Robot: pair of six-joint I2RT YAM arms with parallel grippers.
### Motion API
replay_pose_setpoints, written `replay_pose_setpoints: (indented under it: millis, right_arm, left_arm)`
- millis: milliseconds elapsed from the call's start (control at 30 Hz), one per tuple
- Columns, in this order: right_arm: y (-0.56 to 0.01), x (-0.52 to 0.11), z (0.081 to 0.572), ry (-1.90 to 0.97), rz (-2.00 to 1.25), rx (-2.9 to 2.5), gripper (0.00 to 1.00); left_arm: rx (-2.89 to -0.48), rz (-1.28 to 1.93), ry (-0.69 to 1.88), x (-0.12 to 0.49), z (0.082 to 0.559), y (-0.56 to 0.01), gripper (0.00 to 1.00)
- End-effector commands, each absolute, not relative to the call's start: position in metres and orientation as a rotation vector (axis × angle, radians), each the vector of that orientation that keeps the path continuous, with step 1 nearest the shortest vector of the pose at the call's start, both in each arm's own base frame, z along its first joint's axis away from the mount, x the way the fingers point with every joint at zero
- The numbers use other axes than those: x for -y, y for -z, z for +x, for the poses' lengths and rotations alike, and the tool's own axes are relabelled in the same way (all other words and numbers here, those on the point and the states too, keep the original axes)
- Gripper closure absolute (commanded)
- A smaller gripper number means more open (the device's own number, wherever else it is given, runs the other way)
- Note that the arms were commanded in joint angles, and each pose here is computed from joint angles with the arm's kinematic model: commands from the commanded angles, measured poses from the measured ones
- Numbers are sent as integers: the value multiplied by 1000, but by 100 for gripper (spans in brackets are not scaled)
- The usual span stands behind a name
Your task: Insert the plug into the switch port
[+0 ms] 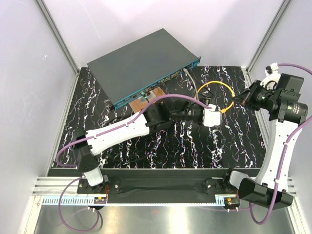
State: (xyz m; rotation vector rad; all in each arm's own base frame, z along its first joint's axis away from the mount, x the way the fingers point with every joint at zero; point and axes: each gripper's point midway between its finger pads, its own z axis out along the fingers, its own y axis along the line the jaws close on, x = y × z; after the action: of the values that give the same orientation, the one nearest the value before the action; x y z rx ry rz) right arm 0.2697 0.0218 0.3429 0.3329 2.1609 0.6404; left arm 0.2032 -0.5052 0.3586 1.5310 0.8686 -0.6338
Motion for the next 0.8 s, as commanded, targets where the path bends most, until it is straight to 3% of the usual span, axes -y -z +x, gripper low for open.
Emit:
replay_pose_setpoints:
  millis: [0,267,400,500,533,567,600,633,700,767]
  right_arm:
    - [-351,-32,267,-699,312,-2133,100]
    - [-348,-37,264,-729,308,-2140,100]
    - [-347,-38,262,-731,305,-2146,100]
    - [-346,-41,263,-761,297,-2148,100]
    - [-345,-41,264,-765,295,-2150,100]
    - [-343,-43,264,-776,284,-2152,93]
    - [-344,-46,264,-800,264,-2151,80]
    - [-340,-45,266,-799,242,-2164,52]
    - [-342,-41,267,-746,154,-2171,38]
    - [-352,-31,276,-666,81,-2163,31]
  left_arm:
    - [-820,1516,583,509,207,-368,50]
    - [-826,1520,594,518,205,-365,56]
    - [-839,1501,605,518,206,-369,68]
    - [-866,1483,606,517,208,-371,83]
    - [-873,1470,614,515,208,-374,93]
    - [-873,1454,622,515,207,-380,97]
    - [-890,1445,624,513,208,-381,100]
    - [-907,1421,645,511,207,-388,100]
    - [-950,1400,682,504,206,-392,100]
    - [-1052,1348,764,492,208,-395,100]
